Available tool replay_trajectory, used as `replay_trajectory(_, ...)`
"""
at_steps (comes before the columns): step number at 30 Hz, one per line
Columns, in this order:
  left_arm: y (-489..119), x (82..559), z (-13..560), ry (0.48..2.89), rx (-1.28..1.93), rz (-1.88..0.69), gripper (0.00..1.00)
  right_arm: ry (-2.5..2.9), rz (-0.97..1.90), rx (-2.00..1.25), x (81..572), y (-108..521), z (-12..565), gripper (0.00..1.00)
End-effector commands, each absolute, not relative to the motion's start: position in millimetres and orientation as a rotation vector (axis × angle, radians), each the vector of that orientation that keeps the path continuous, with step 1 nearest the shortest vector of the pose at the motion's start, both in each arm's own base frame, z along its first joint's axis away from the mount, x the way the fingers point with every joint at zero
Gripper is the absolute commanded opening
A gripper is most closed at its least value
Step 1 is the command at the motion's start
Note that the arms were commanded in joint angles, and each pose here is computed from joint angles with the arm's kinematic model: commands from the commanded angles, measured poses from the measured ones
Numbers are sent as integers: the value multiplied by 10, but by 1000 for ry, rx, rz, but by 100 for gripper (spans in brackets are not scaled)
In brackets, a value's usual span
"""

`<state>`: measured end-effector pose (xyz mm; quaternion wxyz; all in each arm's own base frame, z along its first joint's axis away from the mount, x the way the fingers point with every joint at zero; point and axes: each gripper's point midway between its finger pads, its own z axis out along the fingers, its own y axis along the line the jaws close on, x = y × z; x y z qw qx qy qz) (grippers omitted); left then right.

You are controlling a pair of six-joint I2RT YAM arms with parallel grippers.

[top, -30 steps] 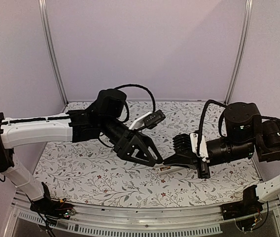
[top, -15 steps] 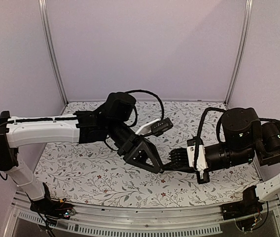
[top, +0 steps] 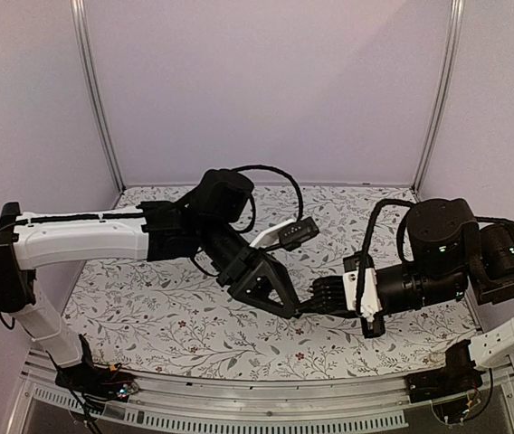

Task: Load the batteries into the remote control
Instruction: Pass from the right arm to the left

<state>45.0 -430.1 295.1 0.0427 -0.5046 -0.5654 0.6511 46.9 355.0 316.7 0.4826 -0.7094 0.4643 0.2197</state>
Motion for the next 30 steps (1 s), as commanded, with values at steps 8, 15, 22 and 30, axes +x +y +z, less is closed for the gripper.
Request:
replay_trajectory(8,-4295,311,2834,-1685,-1529,1913,46,1116,481,-1697,543,3508,3278,0)
replay_trajectory(15,-4316,344,2818,-1710,-1540,1903,49,1109,488,-1695,533,3501,3291,0)
replay_trajectory(22,-4316,343,2870,-1702,-1548,1913,37,1110,498,-1710,511,3500,3245,0)
replay_trajectory(30,-4289,456,2879,-1743,-1570,1934,20,1144,479,-1674,574,3495,3214,48)
